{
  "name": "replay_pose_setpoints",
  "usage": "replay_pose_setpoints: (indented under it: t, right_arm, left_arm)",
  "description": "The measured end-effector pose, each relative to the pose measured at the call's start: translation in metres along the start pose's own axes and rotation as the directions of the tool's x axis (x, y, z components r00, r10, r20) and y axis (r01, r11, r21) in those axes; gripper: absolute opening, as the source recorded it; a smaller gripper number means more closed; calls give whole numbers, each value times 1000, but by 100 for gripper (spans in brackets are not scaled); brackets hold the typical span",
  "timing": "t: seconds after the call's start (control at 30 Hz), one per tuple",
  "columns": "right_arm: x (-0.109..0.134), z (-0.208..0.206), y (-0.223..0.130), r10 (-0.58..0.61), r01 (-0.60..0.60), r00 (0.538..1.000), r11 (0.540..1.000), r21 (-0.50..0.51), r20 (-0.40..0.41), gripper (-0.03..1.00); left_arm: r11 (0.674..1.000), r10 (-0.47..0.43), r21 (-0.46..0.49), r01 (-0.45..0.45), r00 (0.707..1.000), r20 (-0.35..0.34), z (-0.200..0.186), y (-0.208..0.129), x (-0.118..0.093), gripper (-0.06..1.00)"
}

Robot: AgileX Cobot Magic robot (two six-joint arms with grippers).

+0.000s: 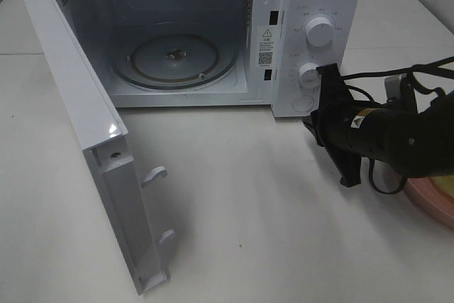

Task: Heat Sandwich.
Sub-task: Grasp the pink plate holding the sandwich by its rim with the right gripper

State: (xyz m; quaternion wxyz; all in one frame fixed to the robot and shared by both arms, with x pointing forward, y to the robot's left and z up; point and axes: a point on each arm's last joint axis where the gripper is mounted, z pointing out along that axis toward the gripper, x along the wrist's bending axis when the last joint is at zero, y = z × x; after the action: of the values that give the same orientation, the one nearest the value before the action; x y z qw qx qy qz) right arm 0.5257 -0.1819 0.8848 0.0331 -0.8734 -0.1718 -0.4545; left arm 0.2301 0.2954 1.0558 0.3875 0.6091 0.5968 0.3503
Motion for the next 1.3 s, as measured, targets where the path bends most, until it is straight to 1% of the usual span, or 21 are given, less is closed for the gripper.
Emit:
replay_pose_setpoints:
  t: [0.2, 0.27, 0.33, 0.43, 0.47, 0.5, 0.6, 0.63, 0.67, 0.73, 0.77, 0.8, 0.87, 0.9, 0.93, 0.97, 1.03, 1.07, 1.13, 1.23, 1.3]
  right_arm:
    - [6, -19, -1, -131, 129, 990, 991, 43, 44, 1]
    - [10, -29, -1, -239, 233, 968, 969, 80, 75, 1]
    - [11, -32, -1, -275, 267, 958, 959, 93, 83, 1]
    - [12, -47, -3, -472, 451, 874, 876, 172, 113, 1]
    - [12, -47, -3, -472, 451, 874, 876, 172, 113, 1]
    - [14, -53, -3, -562, 535, 820, 819, 206, 106, 2]
    - [14, -62, -3, -694, 655, 715, 708, 263, 88, 2]
    - [14, -62, -3, -694, 655, 715, 708, 263, 88, 2]
    - [14, -68, -4, -775, 728, 628, 615, 303, 66, 3]
    - [12, -73, -4, -836, 775, 547, 527, 349, 45, 3]
    - [12, -73, -4, -836, 775, 547, 527, 349, 45, 3]
    - [10, -77, -5, -880, 807, 475, 445, 389, 22, 4]
    - [9, -82, -5, -914, 830, 405, 365, 423, -7, 5]
    - [7, -87, -6, -938, 840, 346, 294, 456, -33, 5]
    - [7, -87, -6, -938, 840, 346, 294, 456, -33, 5]
    - [7, -89, -6, -945, 842, 324, 267, 469, -44, 6]
    - [5, -95, -6, -960, 844, 273, 205, 495, -67, 6]
    - [4, -100, -5, -972, 839, 219, 142, 526, -87, 7]
    - [3, -102, -4, -976, 834, 197, 117, 540, -94, 7]
    - [6, -112, 0, -988, 795, 105, 15, 607, -113, 9]
    - [7, -114, 1, -990, 787, 86, -4, 617, -116, 9]
  left_arm:
    - [1000, 0, 0, 0, 1000, 0, 0, 0, 0, 99]
    - [1000, 0, 0, 0, 1000, 0, 0, 0, 0, 99]
    - [1000, 0, 0, 0, 1000, 0, 0, 0, 0, 99]
    - [1000, 0, 0, 0, 1000, 0, 0, 0, 0, 99]
    - [1000, 0, 0, 0, 1000, 0, 0, 0, 0, 99]
    - [1000, 0, 0, 0, 1000, 0, 0, 0, 0, 99]
    - [1000, 0, 0, 0, 1000, 0, 0, 0, 0, 99]
    - [1000, 0, 0, 0, 1000, 0, 0, 0, 0, 99]
    - [1000, 0, 0, 0, 1000, 0, 0, 0, 0, 99]
    - [1000, 0, 0, 0, 1000, 0, 0, 0, 0, 99]
    - [1000, 0, 0, 0, 1000, 0, 0, 0, 0, 99]
    - [1000, 0, 0, 0, 1000, 0, 0, 0, 0, 99]
    - [1000, 0, 0, 0, 1000, 0, 0, 0, 0, 99]
    - [1000, 0, 0, 0, 1000, 0, 0, 0, 0, 99]
    - [1000, 0, 0, 0, 1000, 0, 0, 0, 0, 99]
    - [1000, 0, 0, 0, 1000, 0, 0, 0, 0, 99]
    - [1000, 0, 0, 0, 1000, 0, 0, 0, 0, 99]
    - [1000, 0, 0, 0, 1000, 0, 0, 0, 0, 99]
    - [1000, 0, 0, 0, 1000, 0, 0, 0, 0, 99]
    - [1000, 0, 0, 0, 1000, 0, 0, 0, 0, 99]
    - [1000, 0, 0, 0, 1000, 0, 0, 0, 0, 99]
